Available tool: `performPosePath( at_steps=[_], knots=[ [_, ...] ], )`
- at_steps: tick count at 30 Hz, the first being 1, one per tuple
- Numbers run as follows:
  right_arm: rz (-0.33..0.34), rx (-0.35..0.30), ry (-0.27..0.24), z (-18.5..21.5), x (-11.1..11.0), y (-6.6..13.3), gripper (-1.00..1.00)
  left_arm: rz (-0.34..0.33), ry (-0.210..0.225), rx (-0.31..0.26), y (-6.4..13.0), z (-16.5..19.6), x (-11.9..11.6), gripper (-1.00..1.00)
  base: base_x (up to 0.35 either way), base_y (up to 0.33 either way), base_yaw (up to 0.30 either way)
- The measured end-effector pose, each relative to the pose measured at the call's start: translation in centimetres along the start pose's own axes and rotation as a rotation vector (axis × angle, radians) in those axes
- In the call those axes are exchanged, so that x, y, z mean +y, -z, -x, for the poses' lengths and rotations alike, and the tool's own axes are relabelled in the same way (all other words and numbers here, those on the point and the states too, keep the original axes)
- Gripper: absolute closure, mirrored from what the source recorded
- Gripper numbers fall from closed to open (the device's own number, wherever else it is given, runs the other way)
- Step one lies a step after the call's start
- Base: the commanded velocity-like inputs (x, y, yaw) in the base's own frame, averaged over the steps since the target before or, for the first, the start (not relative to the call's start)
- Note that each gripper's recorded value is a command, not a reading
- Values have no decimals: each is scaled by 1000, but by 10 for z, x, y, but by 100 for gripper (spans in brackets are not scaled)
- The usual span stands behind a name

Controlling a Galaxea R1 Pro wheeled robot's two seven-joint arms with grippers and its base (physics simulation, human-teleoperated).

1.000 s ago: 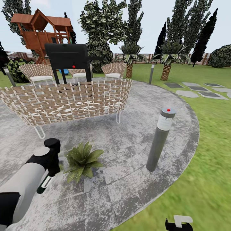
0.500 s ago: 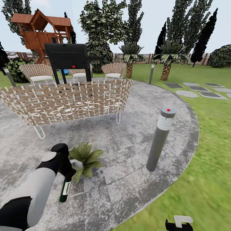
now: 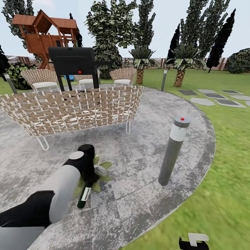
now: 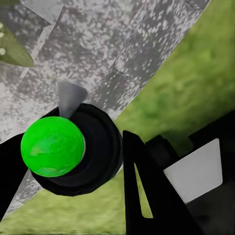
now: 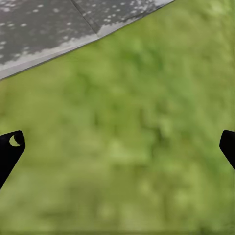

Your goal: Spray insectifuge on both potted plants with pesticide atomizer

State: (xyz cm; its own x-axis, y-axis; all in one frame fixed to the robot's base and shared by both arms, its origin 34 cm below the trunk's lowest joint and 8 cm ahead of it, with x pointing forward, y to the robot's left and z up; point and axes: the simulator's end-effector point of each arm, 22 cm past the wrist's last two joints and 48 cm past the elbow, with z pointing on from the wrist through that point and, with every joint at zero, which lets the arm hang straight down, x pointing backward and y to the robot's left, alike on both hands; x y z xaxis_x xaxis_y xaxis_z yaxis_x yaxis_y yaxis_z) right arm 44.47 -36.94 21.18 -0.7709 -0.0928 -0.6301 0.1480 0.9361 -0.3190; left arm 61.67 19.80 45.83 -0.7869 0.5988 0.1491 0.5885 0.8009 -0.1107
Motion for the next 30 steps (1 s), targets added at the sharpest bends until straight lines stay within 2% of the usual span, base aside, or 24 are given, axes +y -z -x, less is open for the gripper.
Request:
performPosePath(
  at_steps=[4,6,8,10,12,17,21,23,27,30],
  knots=[
    [0,0,0,0,0,0,-100,4,34,17,0,-12,17,100,0,0,0],
    [1,0,0,0,0,0,-100,2,74,22,-3,-25,33,100,0,0,0],
    [3,1,2,0,0,0,-100,-38,129,22,-16,-41,40,100,0,0,0],
    [3,1,5,-1,0,0,-100,-67,180,-6,-26,-51,43,100,0,0,0],
    [3,0,6,-1,-1,-1,-100,-67,205,-32,-35,-55,43,100,0,0,0],
    [2,2,5,-1,-2,-1,-100,-58,215,-46,-40,-58,42,100,0,0,0],
    [2,3,5,-1,-2,-1,-100,-50,208,-63,-31,-50,42,100,0,0,0],
    [2,4,5,-1,-2,-1,-100,-34,191,-83,-17,-36,40,100,0,0,0],
    [1,4,4,-1,-2,-1,-100,24,188,-115,17,-20,56,100,0,0,0],
    [2,5,5,-2,-2,-1,-100,35,191,-113,18,-22,60,100,0,0,0]
  ],
)
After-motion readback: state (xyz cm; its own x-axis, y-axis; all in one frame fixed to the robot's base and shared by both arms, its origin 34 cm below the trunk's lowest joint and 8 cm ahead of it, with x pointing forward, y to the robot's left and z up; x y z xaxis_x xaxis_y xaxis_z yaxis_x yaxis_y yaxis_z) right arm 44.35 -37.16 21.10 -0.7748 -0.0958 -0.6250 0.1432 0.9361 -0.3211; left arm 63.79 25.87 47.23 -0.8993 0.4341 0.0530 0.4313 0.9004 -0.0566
